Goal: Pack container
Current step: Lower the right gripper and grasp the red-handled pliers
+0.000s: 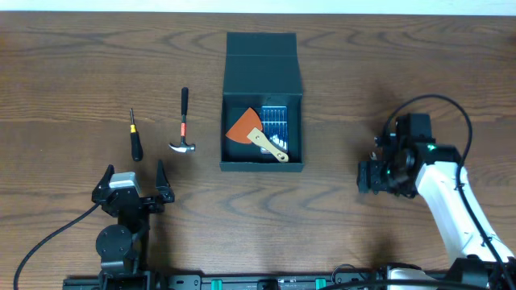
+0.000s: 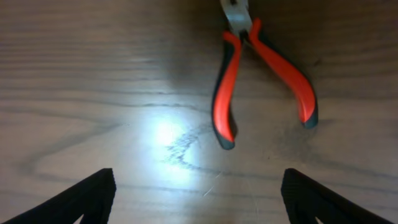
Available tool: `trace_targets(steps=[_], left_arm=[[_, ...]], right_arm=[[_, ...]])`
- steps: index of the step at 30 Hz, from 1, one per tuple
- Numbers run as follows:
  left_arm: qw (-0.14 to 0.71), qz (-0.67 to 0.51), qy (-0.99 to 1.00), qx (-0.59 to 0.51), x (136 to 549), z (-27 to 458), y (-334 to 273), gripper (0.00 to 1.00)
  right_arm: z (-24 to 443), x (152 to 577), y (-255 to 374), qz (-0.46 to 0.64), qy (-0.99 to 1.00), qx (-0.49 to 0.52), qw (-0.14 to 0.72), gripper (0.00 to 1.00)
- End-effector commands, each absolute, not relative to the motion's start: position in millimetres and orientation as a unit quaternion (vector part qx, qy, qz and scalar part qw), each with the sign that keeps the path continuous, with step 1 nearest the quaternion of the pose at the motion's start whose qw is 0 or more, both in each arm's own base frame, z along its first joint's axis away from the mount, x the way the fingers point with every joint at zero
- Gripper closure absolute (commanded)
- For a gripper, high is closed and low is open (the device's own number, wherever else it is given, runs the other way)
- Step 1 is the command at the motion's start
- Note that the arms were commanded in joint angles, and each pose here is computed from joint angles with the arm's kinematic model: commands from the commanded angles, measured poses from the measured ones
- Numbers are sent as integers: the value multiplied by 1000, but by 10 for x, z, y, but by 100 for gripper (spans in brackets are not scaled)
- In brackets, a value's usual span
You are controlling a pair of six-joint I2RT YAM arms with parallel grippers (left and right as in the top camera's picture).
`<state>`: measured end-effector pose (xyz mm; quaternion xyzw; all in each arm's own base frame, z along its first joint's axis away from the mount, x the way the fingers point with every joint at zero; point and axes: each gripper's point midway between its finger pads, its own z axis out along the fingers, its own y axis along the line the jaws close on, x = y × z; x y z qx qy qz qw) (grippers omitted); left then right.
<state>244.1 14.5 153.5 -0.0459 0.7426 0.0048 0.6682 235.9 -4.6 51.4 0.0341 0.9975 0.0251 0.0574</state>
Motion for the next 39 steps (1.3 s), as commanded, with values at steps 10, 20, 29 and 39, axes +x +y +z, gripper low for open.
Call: trace_targets(steps=[10, 20, 29, 39], left_arm=[[650, 13, 759, -41, 2434, 1366, 151, 2], [650, 13, 759, -41, 2434, 1366, 150, 1], [650, 13, 759, -41, 2434, 1366, 151, 2], [650, 13, 759, -41, 2434, 1366, 150, 2]], right_arm=[[333, 2325, -132, 6, 995, 65, 69, 1], [278, 2454, -108, 15, 994, 67, 84, 15], [66, 2498, -110, 16, 996, 68, 62, 11], [-40, 2536, -93, 21, 996, 68, 56, 12]])
